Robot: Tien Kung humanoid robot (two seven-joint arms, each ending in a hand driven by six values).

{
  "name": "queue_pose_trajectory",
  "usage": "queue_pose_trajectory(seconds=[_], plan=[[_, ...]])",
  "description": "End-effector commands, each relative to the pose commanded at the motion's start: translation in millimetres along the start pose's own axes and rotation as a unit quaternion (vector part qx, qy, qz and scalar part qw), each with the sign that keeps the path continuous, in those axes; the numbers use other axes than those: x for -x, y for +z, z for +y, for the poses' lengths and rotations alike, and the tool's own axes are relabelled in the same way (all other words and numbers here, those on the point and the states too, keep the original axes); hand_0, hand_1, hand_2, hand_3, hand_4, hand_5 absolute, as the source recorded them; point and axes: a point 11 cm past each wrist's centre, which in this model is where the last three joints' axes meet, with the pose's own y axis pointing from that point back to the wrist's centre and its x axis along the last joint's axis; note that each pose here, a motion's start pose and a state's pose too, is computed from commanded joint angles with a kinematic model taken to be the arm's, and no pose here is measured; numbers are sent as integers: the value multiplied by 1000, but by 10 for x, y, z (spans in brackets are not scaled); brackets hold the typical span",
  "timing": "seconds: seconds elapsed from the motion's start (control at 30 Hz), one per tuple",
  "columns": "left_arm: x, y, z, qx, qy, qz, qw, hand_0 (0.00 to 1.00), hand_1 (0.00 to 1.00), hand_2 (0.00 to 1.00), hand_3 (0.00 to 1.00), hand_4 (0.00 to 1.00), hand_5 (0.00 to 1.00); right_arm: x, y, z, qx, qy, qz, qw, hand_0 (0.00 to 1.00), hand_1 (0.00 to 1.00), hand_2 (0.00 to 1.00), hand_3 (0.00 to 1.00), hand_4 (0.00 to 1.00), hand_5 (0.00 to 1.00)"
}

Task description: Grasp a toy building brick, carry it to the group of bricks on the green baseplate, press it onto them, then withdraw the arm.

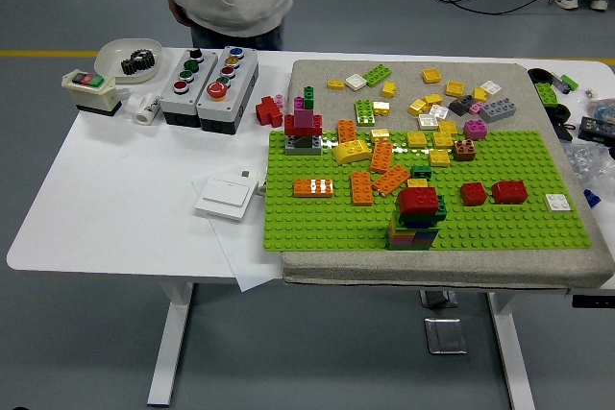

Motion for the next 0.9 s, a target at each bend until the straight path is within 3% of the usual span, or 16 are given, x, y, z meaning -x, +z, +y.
queue_pose_trajectory(seconds=[0.33, 0.83, 0.9], plan=[[-15, 13, 2, 2, 1, 4, 1000, 665, 704, 726, 585, 669, 662, 95, 7, 3, 8, -27, 9, 1000, 842, 780, 806, 808, 998, 962], [-124, 95, 16, 12, 11, -9, 1000, 665, 704, 728, 589, 670, 663, 252, 29, 63, 13, -105, 49, 993, 855, 787, 812, 814, 998, 973], [-139, 99, 17, 13, 13, -10, 1000, 665, 703, 729, 589, 669, 661, 268, 25, 75, 11, -115, 54, 992, 905, 821, 825, 836, 998, 998]])
